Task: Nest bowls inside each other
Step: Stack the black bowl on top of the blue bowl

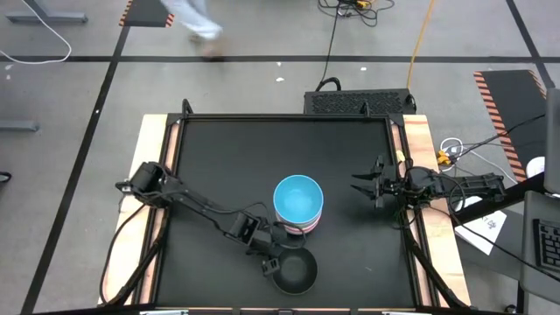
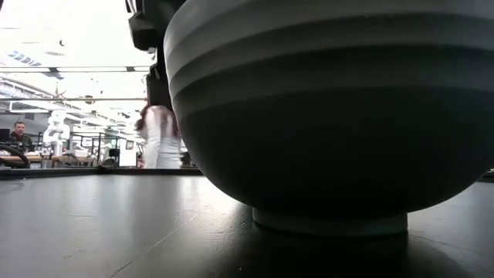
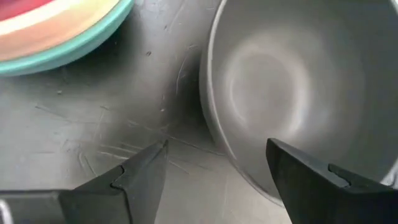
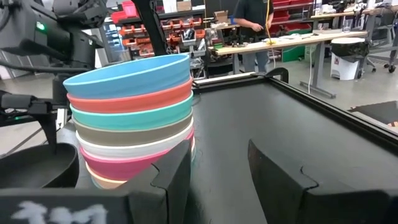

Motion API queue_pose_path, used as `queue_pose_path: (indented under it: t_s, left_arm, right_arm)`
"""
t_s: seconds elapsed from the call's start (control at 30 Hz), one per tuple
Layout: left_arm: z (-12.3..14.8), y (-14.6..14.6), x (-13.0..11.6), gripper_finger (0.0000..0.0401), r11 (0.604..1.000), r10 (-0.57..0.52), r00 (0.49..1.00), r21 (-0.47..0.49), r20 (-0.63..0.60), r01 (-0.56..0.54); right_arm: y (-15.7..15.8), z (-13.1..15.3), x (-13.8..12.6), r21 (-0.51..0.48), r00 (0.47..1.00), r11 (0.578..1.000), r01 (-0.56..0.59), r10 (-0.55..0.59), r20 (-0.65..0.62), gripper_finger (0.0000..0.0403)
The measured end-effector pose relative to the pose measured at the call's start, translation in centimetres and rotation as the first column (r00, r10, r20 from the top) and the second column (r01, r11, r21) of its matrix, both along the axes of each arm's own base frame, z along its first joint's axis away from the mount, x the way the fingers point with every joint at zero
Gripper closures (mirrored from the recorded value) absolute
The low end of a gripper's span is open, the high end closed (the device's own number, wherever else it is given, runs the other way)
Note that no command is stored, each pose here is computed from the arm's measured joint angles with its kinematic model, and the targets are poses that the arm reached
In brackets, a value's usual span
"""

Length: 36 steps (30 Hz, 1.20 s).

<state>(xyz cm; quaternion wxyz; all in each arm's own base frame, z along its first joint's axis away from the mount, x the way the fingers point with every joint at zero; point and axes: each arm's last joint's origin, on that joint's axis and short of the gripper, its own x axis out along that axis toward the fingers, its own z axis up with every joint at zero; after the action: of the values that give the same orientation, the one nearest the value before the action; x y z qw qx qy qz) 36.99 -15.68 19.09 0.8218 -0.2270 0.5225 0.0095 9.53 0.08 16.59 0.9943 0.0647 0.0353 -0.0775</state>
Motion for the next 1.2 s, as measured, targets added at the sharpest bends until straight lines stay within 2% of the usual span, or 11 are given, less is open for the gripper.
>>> queue_pose_path:
  t_s: [0.23,0.3,0.37,0.53,0.57,0.77,0.9,1.03,1.2]
  left_arm:
    - [0.0,0.0,0.0,0.013,0.999,-0.019,1.0,0.042,0.021,0.018]
    - [0.0,-0.1,0.0,0.0148,0.998,-0.046,0.998,0.053,0.033,0.045]
    - [0.1,-0.2,0.1,0.0188,0.996,-0.07,0.997,0.056,0.04,0.068]
    - [-0.2,-0.4,0.1,0.0361,0.983,-0.17,0.984,0.086,0.053,0.165]
    - [-0.2,-0.5,0.2,0.0379,0.979,-0.186,0.98,0.094,0.063,0.18]
    - [0.3,-1.1,0.5,0.0394,0.961,-0.266,0.954,0.115,0.138,0.252]
    - [1.8,-1.7,0.3,0.0394,0.946,-0.318,0.92,0.139,0.229,0.292]
    - [5.1,-2.0,-0.9,0.0395,0.932,-0.351,0.879,0.214,0.321,0.294]
    - [11.9,-0.6,-3.6,0.0396,0.933,-0.341,0.814,0.275,0.471,0.231]
  right_arm:
    - [0.0,-0.1,0.0,0.001,1.0,1.0,0.0,0.0,-0.007,0.0252]
    - [0.0,-0.1,0.0,0.001,1.0,1.0,0.001,-0.001,-0.007,0.0252]
    - [0.0,-0.1,0.0,0.001,1.0,1.0,0.0,0.0,-0.007,0.0252]
    - [0.0,-0.1,0.0,-0.001,1.0,1.0,0.0,0.0,-0.008,0.0252]
    - [0.0,-0.1,0.1,-0.001,1.0,1.0,0.0,0.0,-0.008,0.0252]
    - [0.0,-0.1,0.1,0.001,1.0,1.0,0.001,-0.001,-0.009,0.0252]
    - [0.0,-0.1,0.1,0.001,1.0,1.0,0.001,-0.001,-0.011,0.0252]
    - [0.0,-0.1,0.1,0.002,1.0,1.0,0.001,-0.001,-0.011,0.0252]
    - [0.0,-0.1,0.1,0.005,1.0,1.0,0.002,-0.002,-0.01,0.0252]
